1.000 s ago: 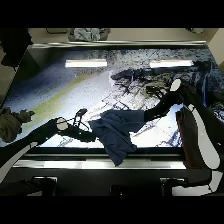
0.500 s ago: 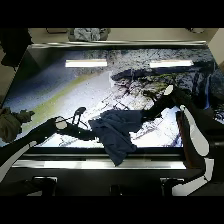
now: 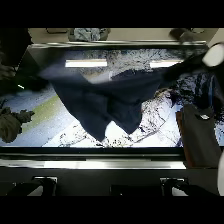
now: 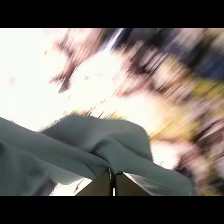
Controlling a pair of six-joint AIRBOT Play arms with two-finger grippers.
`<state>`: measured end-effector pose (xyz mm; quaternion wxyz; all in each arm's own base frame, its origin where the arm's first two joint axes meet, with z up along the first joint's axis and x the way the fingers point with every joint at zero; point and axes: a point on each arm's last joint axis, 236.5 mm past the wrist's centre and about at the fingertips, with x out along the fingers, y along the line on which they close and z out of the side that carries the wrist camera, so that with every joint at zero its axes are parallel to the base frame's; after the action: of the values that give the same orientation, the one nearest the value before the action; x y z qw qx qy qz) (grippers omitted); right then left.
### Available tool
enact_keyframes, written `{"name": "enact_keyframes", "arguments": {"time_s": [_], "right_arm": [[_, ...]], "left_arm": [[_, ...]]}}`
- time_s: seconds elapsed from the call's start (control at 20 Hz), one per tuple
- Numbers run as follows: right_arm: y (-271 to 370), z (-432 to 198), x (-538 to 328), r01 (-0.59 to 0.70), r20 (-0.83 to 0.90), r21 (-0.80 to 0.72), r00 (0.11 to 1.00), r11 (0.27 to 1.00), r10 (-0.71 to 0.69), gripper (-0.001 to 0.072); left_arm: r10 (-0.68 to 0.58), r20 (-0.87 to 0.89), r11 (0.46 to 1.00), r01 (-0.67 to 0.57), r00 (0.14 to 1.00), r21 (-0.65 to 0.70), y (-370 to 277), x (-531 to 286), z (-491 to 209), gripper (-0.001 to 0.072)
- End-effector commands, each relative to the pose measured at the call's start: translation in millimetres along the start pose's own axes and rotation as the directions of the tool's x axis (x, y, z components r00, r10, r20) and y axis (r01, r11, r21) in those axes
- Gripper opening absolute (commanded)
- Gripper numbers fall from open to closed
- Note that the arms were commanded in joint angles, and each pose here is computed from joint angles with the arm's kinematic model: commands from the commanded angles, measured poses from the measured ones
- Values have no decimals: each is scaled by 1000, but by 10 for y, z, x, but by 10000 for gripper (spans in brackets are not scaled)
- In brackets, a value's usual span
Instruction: Fold the shirts.
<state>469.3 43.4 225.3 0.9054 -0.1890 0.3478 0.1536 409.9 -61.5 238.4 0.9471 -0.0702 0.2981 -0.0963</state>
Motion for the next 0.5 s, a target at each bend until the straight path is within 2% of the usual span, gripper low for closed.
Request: {"name": "enact_keyframes", "arguments": {"time_s": [0.0, 0.1, 0.2, 0.45], "right_arm": [[-410, 750, -1825, 319, 382, 3, 876, 948, -296, 37], [-341, 797, -2545, 378, 494, 32, 799, 925, -343, 37], [-285, 738, -3047, 413, 553, 74, 740, 908, -382, 37], [-141, 612, -3693, 445, 630, 115, 658, 888, -412, 37]], "left_arm": [[65, 504, 997, -71, 861, -6, -40, -1727, 1381, 26], [2, 656, 999, -24, 755, 25, -319, -2474, 1681, 25], [-27, 732, 999, -6, 681, 42, -477, -2993, 1766, 26], [-75, 810, 997, 27, 581, 73, -706, -3693, 1694, 25]]}}
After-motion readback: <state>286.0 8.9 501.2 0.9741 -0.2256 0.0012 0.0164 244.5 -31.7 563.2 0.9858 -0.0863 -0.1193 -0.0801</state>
